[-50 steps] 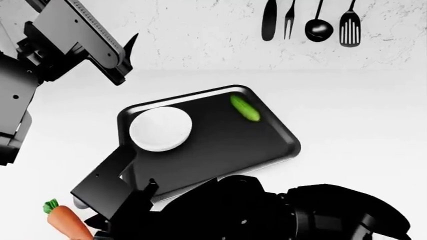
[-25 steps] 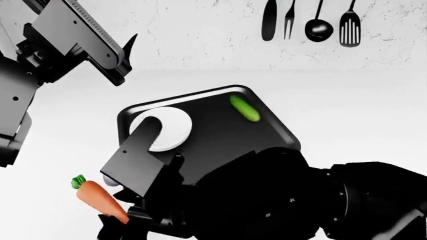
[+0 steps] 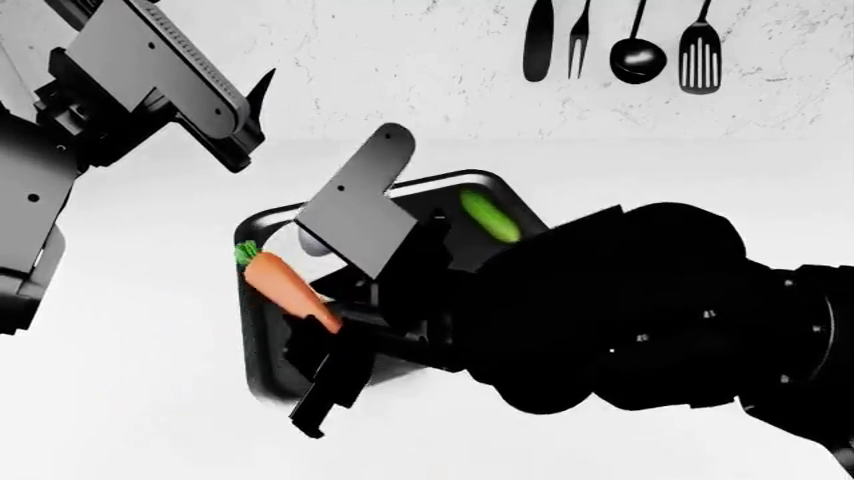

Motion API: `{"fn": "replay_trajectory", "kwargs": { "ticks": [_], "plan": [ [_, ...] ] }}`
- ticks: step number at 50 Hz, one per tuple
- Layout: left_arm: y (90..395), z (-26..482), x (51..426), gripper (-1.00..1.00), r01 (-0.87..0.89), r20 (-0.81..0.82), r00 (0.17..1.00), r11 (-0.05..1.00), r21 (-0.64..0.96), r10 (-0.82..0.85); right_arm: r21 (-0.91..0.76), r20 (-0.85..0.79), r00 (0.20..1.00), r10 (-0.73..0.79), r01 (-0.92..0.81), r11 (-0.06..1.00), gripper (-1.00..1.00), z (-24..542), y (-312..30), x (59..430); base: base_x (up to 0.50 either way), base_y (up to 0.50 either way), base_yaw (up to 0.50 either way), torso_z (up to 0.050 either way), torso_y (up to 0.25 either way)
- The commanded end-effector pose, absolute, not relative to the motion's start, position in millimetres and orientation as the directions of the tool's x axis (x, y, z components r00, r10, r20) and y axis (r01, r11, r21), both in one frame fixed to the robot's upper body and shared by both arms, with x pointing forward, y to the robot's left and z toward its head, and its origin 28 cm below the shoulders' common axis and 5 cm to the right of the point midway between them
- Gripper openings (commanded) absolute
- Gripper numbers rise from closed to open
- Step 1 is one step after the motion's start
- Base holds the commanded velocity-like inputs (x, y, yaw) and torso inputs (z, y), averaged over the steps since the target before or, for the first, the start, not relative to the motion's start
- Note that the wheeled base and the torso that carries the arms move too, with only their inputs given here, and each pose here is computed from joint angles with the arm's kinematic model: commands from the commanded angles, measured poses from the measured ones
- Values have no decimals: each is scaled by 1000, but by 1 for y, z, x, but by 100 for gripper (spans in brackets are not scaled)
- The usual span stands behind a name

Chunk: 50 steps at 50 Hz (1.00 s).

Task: Place the two vegetables and bowl onto the tray for setting up a vegetable dip station.

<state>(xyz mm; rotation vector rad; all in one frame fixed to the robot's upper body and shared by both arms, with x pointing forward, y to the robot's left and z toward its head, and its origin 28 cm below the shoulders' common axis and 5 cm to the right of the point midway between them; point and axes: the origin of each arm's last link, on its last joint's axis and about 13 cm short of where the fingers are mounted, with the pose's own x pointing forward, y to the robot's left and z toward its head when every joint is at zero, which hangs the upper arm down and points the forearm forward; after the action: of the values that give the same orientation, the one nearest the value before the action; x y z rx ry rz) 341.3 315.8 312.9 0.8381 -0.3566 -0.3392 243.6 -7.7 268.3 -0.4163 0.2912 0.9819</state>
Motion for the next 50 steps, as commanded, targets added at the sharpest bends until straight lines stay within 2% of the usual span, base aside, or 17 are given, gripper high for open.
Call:
{"fn": "replay_trajectory", "kwargs": {
  "ticks": [1,7,12,18,25,26,30,38,50],
  "plan": [
    [316,313,342,100,150,171,889,623,768,-426,-287,-423,646,635,-760,583,-100,286,-39,262,0,0,0,0,0],
    [316,317,341,100,144,178,888,624,768,-424,-354,-470,674,569,-735,579,-100,279,-54,269,0,0,0,0,0],
    [317,318,340,100,136,185,888,626,768,-420,-386,-548,663,510,-741,549,-100,270,-73,281,0,0,0,0,0],
    [318,319,339,100,131,187,890,627,768,-416,-394,-585,670,457,-727,562,-100,271,-81,287,0,0,0,0,0],
    [318,319,339,100,129,189,890,627,768,-415,-370,-568,736,369,-628,684,-100,277,-83,304,0,0,0,0,0],
    [318,320,339,100,129,189,890,626,769,-415,-363,-540,781,315,-553,750,-100,279,-82,313,0,0,0,0,0],
    [318,321,339,100,127,189,890,625,770,-415,-352,-533,785,317,-546,760,-100,283,-83,317,0,0,0,0,0],
    [316,319,340,100,130,187,890,625,770,-416,-329,-430,862,269,-427,842,-100,287,-78,335,0,0,0,0,0],
    [312,321,341,100,135,183,888,619,774,-423,-305,-431,869,243,-393,867,-100,283,-60,346,0,0,0,0,0]
  ]
}}
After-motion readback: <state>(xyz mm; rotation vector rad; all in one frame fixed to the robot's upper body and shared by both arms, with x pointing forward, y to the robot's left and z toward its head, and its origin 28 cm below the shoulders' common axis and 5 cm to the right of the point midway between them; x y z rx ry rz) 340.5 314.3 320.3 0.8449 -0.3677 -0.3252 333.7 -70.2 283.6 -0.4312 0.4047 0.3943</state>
